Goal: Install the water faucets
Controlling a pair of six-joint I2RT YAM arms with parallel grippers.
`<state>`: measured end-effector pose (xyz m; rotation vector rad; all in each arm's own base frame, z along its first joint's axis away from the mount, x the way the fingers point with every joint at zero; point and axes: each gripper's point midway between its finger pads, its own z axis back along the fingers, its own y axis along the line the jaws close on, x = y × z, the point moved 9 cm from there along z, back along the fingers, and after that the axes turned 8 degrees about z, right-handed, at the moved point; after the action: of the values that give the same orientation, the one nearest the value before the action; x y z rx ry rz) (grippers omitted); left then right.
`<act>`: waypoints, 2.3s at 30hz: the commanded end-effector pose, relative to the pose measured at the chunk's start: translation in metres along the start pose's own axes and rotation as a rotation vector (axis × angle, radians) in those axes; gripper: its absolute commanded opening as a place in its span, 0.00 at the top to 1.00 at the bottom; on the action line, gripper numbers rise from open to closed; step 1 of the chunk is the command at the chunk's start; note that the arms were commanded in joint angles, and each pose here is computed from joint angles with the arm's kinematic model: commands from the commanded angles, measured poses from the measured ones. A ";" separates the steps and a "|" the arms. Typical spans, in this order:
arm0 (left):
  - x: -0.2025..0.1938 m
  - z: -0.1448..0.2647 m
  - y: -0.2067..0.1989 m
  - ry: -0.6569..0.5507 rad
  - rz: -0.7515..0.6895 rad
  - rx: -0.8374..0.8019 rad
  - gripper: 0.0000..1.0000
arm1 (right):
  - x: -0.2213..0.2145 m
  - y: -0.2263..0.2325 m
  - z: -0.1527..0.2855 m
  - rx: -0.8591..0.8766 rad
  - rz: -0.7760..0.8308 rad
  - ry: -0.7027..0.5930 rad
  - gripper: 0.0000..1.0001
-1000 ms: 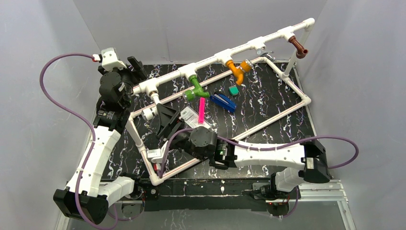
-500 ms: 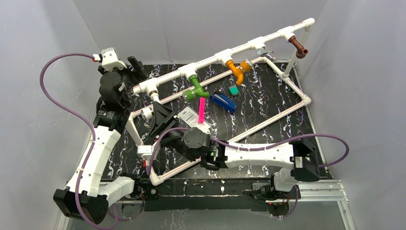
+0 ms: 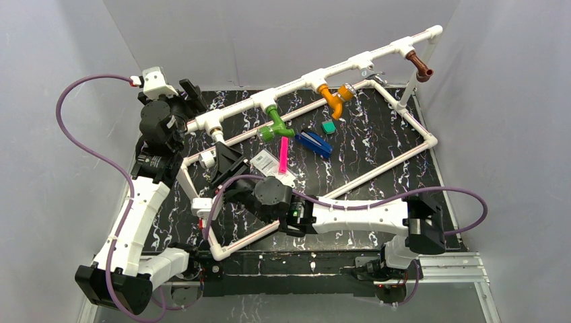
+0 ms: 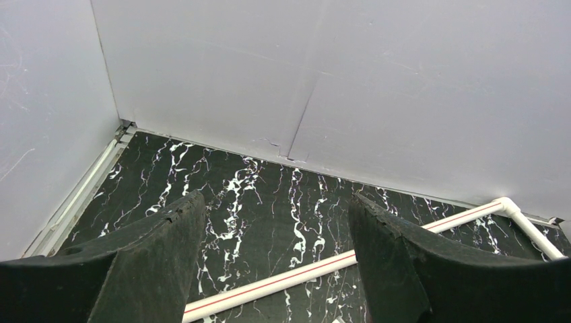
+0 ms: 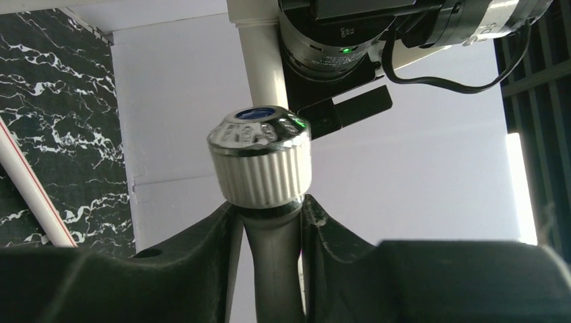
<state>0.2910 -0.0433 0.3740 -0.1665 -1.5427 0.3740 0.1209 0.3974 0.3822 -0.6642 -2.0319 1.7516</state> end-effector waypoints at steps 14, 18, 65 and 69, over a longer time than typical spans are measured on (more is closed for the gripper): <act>-0.113 0.004 0.052 0.494 -0.206 0.222 0.25 | -0.008 -0.007 -0.006 -0.132 -0.279 0.076 0.99; -0.113 0.004 0.052 0.493 -0.205 0.221 0.25 | -0.008 -0.004 -0.007 -0.191 -0.437 0.099 0.99; -0.113 0.005 0.051 0.494 -0.194 0.210 0.25 | 0.012 0.022 0.005 -0.705 -2.625 0.192 0.99; -0.112 0.005 0.051 0.493 -0.193 0.211 0.25 | 0.012 0.028 0.006 -0.734 -2.765 0.202 0.99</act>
<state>0.2925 -0.0436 0.3740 -0.1724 -1.5391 0.3644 0.1008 0.4089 0.3710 1.3386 -1.1906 -0.4797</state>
